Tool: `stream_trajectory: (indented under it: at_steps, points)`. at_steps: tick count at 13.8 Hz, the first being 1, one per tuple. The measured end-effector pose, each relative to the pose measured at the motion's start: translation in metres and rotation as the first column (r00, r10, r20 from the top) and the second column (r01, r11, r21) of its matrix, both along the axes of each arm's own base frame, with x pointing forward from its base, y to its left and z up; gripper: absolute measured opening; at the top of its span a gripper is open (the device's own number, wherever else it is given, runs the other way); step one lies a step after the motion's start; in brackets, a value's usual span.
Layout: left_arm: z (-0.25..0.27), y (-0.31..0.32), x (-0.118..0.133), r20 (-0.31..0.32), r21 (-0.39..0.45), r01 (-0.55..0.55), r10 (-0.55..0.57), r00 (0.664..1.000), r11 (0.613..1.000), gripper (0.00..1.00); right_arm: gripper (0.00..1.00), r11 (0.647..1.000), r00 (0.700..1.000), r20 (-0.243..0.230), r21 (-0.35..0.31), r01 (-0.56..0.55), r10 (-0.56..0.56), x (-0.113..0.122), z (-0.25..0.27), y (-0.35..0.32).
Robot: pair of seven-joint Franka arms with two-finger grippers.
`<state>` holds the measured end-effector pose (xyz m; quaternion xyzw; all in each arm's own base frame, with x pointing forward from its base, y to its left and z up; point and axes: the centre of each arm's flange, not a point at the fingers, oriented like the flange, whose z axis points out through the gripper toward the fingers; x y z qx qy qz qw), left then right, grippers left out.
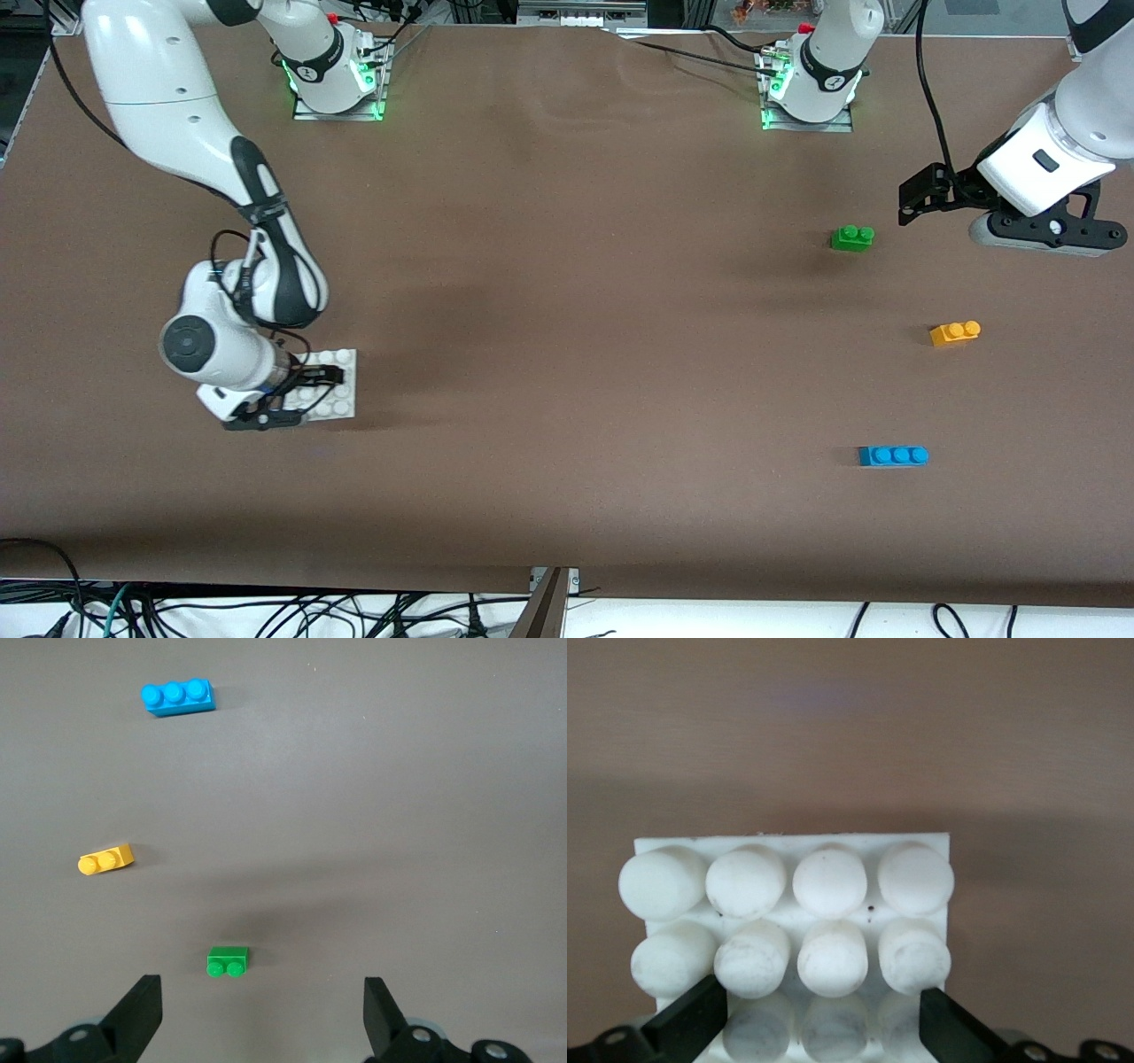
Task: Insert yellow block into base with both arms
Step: 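Slide the white base plate with the right gripper toward the table middle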
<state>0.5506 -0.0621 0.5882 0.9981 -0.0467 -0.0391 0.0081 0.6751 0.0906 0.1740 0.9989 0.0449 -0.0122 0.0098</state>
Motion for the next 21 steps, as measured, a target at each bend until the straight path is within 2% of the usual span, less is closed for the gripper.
stream_trajectory:
  at_steps: [4,8,12,21]
  points:
    - [0.0,0.0,0.0,0.0,0.0,0.001,-0.001,1.0,1.0,1.0,1.0,0.996,0.996,0.031,0.005,0.088,-0.088,-0.016,-0.006,0.093]
    - [0.0,-0.001,0.0,0.0,0.0,0.001,-0.001,1.0,1.0,1.0,1.0,0.993,0.991,0.057,0.022,0.118,-0.119,-0.043,-0.003,0.195]
    - [0.0,0.002,0.0,0.0,0.0,-0.004,0.004,1.0,1.0,1.0,1.0,0.989,0.986,0.089,0.051,0.14,-0.145,-0.055,0.008,0.254]
    - [0.0,0.005,0.001,0.0,0.001,-0.024,0.024,1.0,1.0,1.0,1.0,0.983,0.979,0.126,0.105,0.148,-0.161,-0.103,0.003,0.383]
